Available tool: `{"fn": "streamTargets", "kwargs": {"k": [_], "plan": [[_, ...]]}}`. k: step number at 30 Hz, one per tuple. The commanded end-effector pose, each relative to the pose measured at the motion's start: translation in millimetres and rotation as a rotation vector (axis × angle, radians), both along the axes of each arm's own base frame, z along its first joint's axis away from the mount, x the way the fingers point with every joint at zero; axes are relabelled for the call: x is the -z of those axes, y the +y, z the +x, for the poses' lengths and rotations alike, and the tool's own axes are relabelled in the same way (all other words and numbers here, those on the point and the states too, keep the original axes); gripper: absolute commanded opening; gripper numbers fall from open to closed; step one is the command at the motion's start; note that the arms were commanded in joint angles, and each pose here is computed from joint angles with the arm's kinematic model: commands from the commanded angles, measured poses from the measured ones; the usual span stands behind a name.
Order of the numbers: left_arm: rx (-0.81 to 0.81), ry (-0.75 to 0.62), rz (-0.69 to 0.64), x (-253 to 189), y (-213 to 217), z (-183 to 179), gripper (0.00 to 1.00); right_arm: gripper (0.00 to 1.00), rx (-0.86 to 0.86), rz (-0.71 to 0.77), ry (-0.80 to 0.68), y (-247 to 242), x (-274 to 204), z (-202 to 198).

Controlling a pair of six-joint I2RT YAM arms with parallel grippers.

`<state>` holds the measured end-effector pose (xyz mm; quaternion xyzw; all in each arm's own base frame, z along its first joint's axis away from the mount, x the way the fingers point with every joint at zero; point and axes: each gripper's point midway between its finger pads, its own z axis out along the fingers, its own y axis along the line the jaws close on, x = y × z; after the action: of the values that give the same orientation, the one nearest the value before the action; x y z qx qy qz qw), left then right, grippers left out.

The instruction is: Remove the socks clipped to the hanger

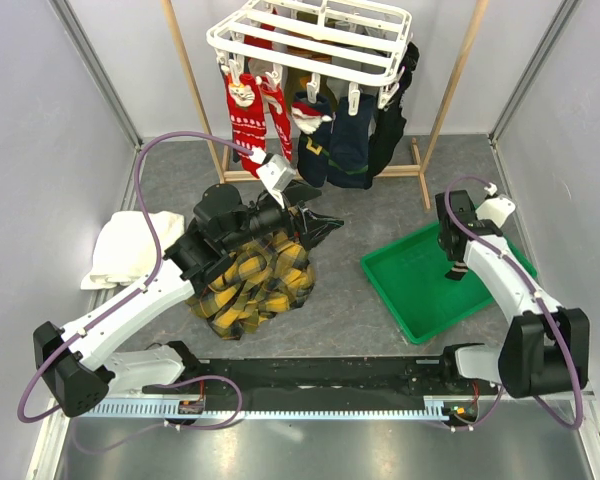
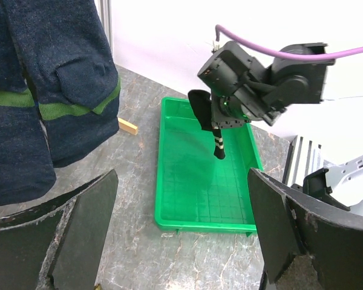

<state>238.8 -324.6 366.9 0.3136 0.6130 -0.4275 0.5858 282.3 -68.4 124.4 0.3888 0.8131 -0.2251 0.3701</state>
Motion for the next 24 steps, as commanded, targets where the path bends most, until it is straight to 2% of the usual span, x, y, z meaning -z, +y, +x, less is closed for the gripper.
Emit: {"fn": "streamTargets", "kwargs": {"k": [1, 3, 5, 8, 9, 12, 14, 17, 19, 21, 22, 24], "plan": [[-0.008, -0.055, -0.015, -12.3, 3.2, -1.6, 0.95, 0.1, 0.063, 0.005, -0.024, -13.3, 6.5, 9.8], [-0.007, -0.057, -0.014, -12.2, 3.2, -1.8, 0.95, 0.11, 0.068, 0.01, -0.014, -14.9, 9.1, 9.7], [-0.005, -0.059, -0.017, -13.5, 3.4, -2.3, 0.95, 0.19, 0.058, 0.023, -0.005, -15.4, 9.5, 9.0], [-0.005, -0.061, -0.02, -14.9, 4.2, -3.2, 0.95, 0.34, 0.005, 0.037, -0.016, -11.4, -1.8, 12.9], [-0.002, -0.062, -0.021, -15.6, 4.0, -3.7, 0.95, 0.44, -0.013, 0.043, -0.029, -9.5, -8.6, 16.4], [-0.001, -0.062, -0.021, -15.6, 3.8, -4.0, 0.95, 0.55, -0.052, 0.063, -0.075, -4.2, -27.7, 22.7], [-0.001, -0.063, -0.022, -16.2, 4.1, -4.3, 0.95, 0.56, -0.081, 0.074, -0.106, -0.7, -40.6, 26.6], [0.001, -0.065, -0.022, -16.0, 4.3, -4.7, 0.95, 0.57, -0.254, 0.101, -0.15, 17.5, -63.7, 46.3], [0.001, -0.065, -0.023, -16.4, 4.3, -4.7, 0.95, 0.6, -0.467, 0.145, -0.228, 46.4, -85.0, 68.9], [0.004, -0.066, -0.024, -16.5, 4.3, -5.5, 0.95, 0.61, -0.635, 0.165, -0.358, 71.3, -115.9, 85.0], [0.005, -0.067, -0.025, -16.9, 4.2, -5.7, 0.95, 0.61, -0.788, 0.223, -0.399, 98.4, -125.6, 87.2], [0.006, -0.064, -0.024, -15.4, 3.5, -5.1, 0.95, 0.64, -0.93, 0.244, -0.546, 123.2, -156.5, 91.9]]}}
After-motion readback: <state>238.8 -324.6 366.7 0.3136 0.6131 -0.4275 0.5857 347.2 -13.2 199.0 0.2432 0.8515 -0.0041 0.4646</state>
